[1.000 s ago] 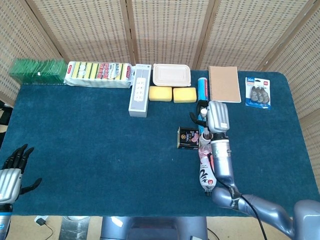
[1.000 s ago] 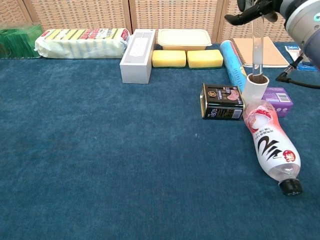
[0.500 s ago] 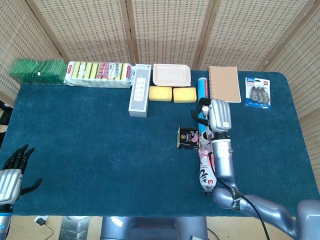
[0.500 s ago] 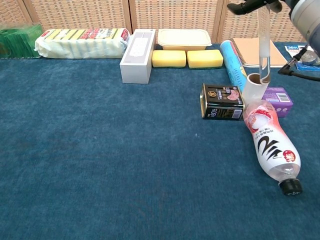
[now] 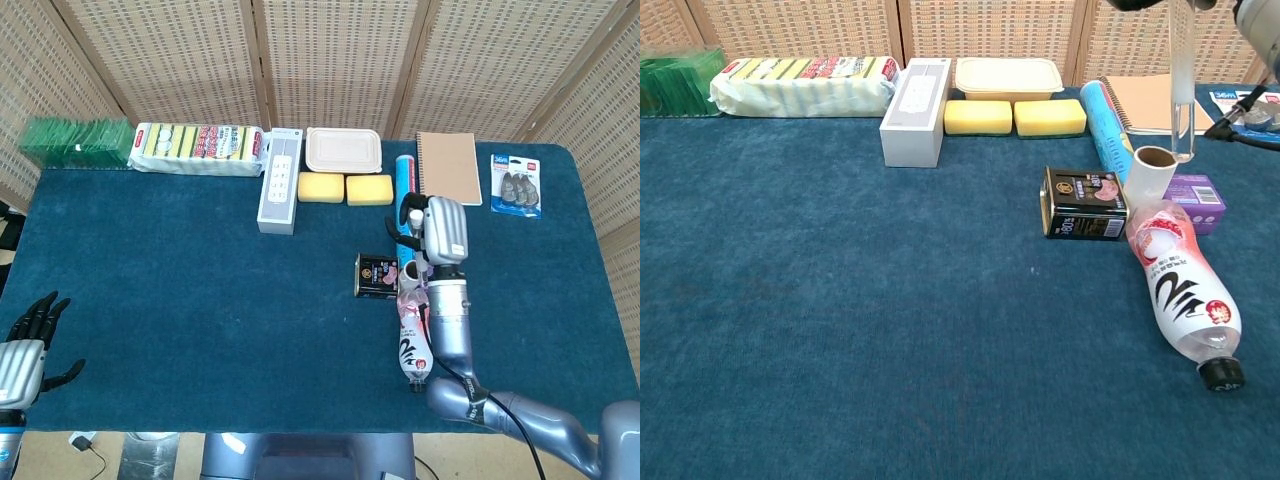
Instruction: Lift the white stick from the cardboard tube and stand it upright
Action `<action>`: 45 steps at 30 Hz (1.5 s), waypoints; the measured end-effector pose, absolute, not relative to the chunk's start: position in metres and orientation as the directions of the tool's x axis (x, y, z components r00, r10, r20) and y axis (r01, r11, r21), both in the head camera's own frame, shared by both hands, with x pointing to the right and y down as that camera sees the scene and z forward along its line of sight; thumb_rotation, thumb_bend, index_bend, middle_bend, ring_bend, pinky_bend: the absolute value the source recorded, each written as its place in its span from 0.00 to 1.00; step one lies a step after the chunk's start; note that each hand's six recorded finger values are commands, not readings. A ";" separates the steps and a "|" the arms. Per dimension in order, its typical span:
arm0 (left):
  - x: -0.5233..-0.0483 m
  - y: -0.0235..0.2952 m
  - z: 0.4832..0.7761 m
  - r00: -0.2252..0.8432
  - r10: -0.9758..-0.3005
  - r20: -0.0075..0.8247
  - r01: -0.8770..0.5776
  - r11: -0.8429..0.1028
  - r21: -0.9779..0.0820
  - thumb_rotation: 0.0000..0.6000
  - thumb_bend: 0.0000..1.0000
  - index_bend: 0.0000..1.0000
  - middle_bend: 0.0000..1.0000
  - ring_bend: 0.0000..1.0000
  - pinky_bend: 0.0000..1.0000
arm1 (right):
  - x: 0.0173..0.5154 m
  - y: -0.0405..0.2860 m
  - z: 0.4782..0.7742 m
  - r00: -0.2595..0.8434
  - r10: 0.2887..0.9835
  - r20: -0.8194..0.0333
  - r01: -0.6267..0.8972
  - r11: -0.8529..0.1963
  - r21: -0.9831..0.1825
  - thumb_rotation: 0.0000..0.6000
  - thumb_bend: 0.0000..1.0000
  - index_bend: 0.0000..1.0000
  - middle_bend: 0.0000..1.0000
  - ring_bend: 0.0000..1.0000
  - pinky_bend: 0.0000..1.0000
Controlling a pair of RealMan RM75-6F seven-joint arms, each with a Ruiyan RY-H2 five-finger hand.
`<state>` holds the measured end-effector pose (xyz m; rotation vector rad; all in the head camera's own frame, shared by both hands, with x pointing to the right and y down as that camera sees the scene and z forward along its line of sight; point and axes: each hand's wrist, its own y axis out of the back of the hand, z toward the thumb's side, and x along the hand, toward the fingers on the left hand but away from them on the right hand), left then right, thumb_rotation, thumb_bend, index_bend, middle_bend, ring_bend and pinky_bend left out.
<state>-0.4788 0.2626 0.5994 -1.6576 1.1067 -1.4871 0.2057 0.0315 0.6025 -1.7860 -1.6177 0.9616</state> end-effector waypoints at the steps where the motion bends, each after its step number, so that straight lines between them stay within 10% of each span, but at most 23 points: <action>1: -0.479 0.263 0.599 0.004 -0.896 0.444 -0.169 -0.438 -0.883 1.00 0.19 0.05 0.00 0.00 0.13 | 0.206 0.032 0.602 0.022 0.988 -0.150 0.612 -0.132 -0.780 1.00 0.36 0.74 0.90 0.96 0.90; 19: -0.481 0.267 0.599 0.014 -0.897 0.441 -0.186 -0.436 -0.881 1.00 0.19 0.05 0.00 0.00 0.13 | 0.253 0.021 0.572 -0.101 0.974 -0.200 0.789 -0.044 -0.612 1.00 0.39 0.74 0.96 1.00 0.92; 45: -0.483 0.271 0.597 0.017 -0.901 0.434 -0.200 -0.428 -0.881 1.00 0.20 0.05 0.00 0.00 0.14 | 0.258 0.017 0.539 -0.089 0.994 -0.070 0.726 0.017 -0.687 1.00 0.41 0.74 1.00 1.00 1.00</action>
